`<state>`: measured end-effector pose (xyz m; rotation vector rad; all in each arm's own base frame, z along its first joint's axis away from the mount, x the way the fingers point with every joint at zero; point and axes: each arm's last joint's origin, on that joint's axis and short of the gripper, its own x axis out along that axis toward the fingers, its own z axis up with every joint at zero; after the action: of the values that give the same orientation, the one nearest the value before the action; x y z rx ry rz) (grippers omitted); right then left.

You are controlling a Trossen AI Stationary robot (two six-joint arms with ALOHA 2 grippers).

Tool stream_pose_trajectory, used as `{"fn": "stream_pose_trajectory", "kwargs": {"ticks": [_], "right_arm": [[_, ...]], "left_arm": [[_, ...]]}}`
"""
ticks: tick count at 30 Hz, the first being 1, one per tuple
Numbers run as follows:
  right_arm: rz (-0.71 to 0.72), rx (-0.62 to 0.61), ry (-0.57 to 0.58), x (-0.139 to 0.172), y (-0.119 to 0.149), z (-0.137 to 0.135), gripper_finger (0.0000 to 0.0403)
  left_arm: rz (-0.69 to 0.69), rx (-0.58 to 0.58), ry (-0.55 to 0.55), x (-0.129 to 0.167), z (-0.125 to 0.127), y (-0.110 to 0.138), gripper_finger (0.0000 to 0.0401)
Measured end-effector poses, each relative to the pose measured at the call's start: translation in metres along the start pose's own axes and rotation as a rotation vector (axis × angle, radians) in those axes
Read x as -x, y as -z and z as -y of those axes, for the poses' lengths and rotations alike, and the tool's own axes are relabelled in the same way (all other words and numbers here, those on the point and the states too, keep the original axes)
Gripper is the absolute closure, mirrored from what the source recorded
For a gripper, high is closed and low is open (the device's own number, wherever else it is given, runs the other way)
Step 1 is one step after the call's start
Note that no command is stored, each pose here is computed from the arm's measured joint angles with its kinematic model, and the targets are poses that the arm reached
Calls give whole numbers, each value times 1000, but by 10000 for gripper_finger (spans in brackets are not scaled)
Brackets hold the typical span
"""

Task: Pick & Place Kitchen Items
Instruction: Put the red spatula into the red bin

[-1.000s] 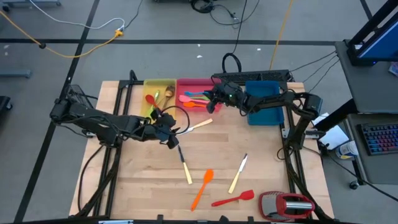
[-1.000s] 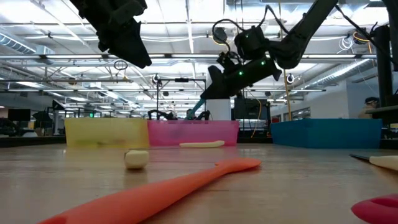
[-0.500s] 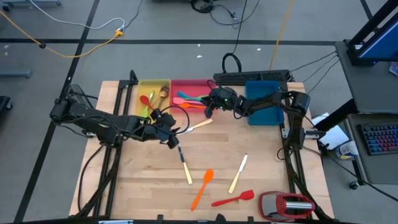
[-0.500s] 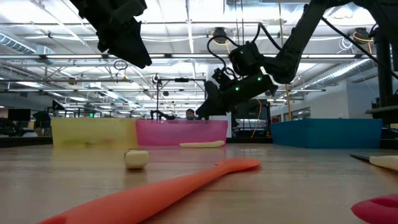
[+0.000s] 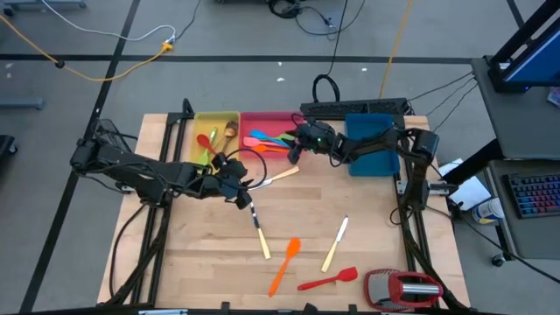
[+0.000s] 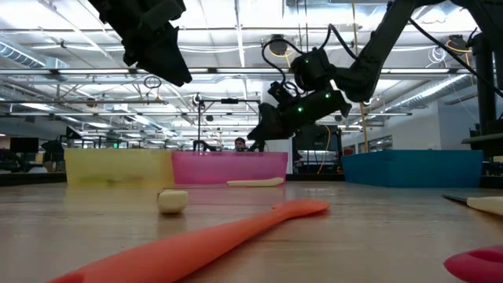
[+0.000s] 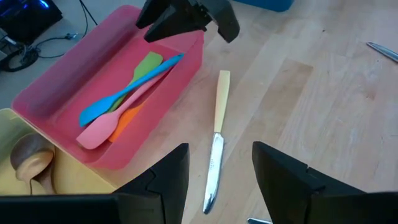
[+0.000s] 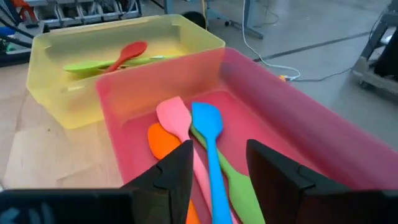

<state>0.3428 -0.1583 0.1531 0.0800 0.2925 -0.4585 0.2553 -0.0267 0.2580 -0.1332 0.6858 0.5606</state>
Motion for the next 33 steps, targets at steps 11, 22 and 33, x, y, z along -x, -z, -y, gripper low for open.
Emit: {"fn": "stream_pose_trajectory", "kwargs": {"ticks": [11, 22, 33], "right_arm": [[-58, 176, -165, 27, -17, -61, 272], [-191, 439, -427, 68, -3, -144, 254], [-184, 477, -603, 102, 9, -202, 221]], "left_arm": [[0, 0, 1, 0, 0, 0, 219], [0, 0, 1, 0, 0, 0, 219], [0, 50, 0, 0, 0, 0, 219]]}}
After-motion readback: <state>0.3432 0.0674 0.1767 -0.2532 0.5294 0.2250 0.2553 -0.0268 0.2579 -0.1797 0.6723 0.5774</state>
